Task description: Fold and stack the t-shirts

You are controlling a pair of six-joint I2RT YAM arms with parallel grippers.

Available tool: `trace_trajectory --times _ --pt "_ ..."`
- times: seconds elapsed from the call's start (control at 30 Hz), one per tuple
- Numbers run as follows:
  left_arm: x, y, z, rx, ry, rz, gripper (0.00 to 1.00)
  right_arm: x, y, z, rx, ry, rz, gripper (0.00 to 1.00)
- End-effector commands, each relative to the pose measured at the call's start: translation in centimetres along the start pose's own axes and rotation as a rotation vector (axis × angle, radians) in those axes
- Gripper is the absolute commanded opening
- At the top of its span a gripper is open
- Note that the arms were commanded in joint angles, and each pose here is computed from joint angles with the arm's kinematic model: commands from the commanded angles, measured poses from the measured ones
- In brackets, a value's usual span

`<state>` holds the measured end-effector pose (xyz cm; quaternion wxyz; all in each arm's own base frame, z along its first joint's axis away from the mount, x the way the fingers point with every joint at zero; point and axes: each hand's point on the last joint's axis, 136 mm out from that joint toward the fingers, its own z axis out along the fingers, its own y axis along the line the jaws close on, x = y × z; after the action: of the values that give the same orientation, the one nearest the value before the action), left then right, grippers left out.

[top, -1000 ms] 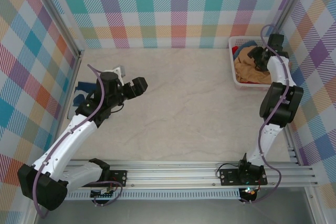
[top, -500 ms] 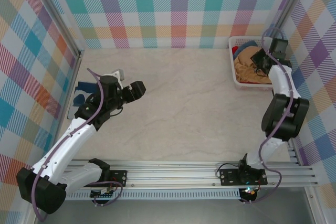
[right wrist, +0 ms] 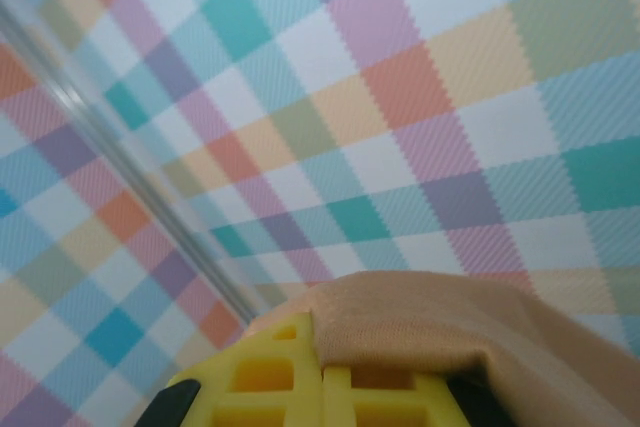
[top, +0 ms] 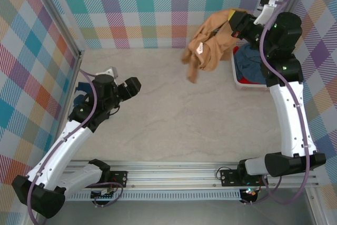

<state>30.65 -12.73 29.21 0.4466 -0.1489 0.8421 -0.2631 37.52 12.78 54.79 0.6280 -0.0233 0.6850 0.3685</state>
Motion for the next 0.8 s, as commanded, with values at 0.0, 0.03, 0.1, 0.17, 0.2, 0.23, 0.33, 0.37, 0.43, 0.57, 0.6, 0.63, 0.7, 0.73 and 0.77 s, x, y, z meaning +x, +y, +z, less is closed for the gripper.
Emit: trace_trajectory --times 0.0,0.03,0.1,0.17,0.2,0.23,0.33,0.37,0.43,0.57,0.6,0.63,0.7,0.73,0.77 --pt "-1.2 -0.1 -2.0 -0.026 -0.041 -0.008 0.82 4.6 -0.3 0.7 -0.026 0.148 0.087 0.0" --pt "-1.1 -0.1 -2.1 -0.025 -0.036 -0.012 0.82 6.0 -0.7 0.5 -0.02 0.171 0.105 0.0" --pt "-0.7 -0.1 -2.3 -0.017 -0.022 -0.017 0.82 9.1 -2.1 0.2 0.023 0.218 0.156 0.0" --pt "-0.1 0.2 -2.3 -0.019 -0.003 -0.018 0.82 12.2 -3.6 -0.3 0.069 0.286 0.211 0.0" --pt "0.2 0.3 -2.3 -0.019 0.006 -0.022 0.81 14.0 -4.5 -0.4 0.1 0.33 0.245 0.0" --pt "0.6 0.6 -2.2 -0.022 0.017 -0.025 0.8 15.8 -5.0 -0.3 0.111 0.387 0.275 0.0" --pt "2.2 1.1 -1.3 -0.016 0.06 -0.047 0.77 21.7 -6.2 0.4 0.157 0.57 0.313 0.0" --pt "2.7 1.3 -0.9 -0.015 0.077 -0.054 0.76 23.2 -6.5 0.6 0.154 0.607 0.321 0.05" --pt "4.2 1.0 0.0 0.011 0.124 -0.068 0.71 25.6 -7.3 0.9 0.176 0.675 0.339 0.33" --pt "7.9 -0.7 1.5 0.055 0.217 -0.008 0.66 25.9 -9.4 -0.9 0.299 0.625 0.288 0.57" --pt "8.9 -1.2 1.9 0.054 0.235 0.03 0.65 25.6 -9.7 -1.7 0.328 0.6 0.269 0.59" --pt "10.1 -1.9 2.2 0.059 0.255 0.073 0.63 25.4 -10.1 -2.5 0.36 0.584 0.256 0.6" --pt "12.5 -3.5 3.0 0.08 0.29 0.154 0.61 25.9 -11.5 -4.3 0.455 0.579 0.242 0.59" --pt "13.6 -4.4 3.3 0.091 0.305 0.194 0.6 26.4 -12.3 -5.4 0.507 0.576 0.24 0.58" --pt "14.7 -5.2 3.9 0.098 0.323 0.231 0.59 27.1 -13.1 -6.4 0.55 0.576 0.241 0.58"
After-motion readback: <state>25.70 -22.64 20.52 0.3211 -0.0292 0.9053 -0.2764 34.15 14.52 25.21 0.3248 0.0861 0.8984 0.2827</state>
